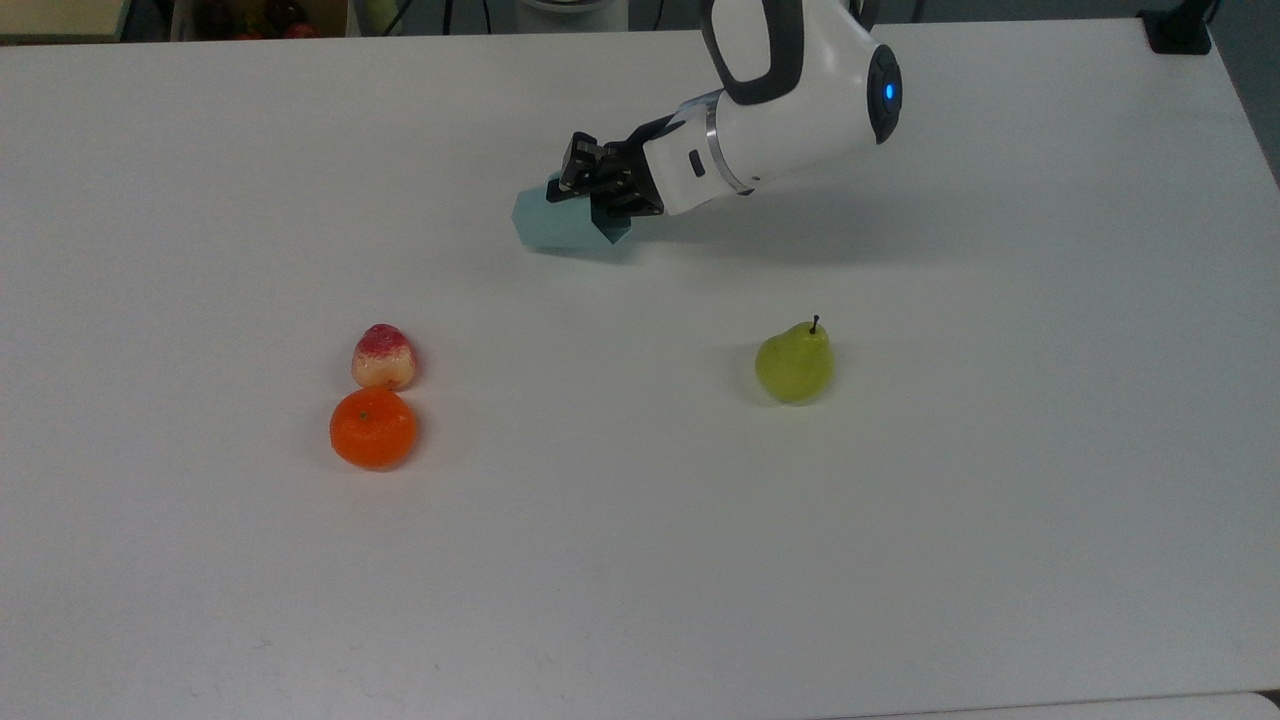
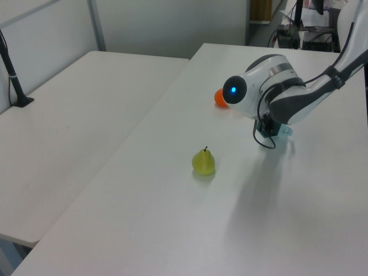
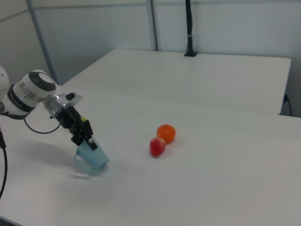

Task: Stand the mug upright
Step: 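Rotate the held mug upward so its base rests on the table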

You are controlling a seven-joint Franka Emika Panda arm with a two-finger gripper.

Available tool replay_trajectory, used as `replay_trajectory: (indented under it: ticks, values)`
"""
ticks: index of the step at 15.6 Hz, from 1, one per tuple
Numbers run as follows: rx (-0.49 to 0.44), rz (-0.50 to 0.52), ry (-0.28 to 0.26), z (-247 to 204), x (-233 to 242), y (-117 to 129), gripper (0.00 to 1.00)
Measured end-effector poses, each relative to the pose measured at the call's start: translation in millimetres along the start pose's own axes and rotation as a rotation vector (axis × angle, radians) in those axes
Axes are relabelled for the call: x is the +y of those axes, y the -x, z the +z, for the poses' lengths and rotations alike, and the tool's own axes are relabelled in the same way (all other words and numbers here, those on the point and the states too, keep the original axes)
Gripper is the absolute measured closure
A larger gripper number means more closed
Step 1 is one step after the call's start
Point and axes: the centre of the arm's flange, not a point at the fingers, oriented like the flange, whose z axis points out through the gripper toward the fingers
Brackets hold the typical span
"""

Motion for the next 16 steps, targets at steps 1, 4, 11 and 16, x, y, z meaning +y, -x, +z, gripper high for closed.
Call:
replay_trajectory:
  ticks: [1, 4, 11, 16]
  values:
    - [-0.001, 0.002, -0.002, 0, 4, -1, 0.89]
    - [-0.009, -0.019, -0.008, 0, 23, -2, 0.89]
    - [-0.019, -0.107, -0.366, -38, 77, -6, 0.89]
    - [0.091, -0.137, -0.609, -42, 64, -26, 0.89]
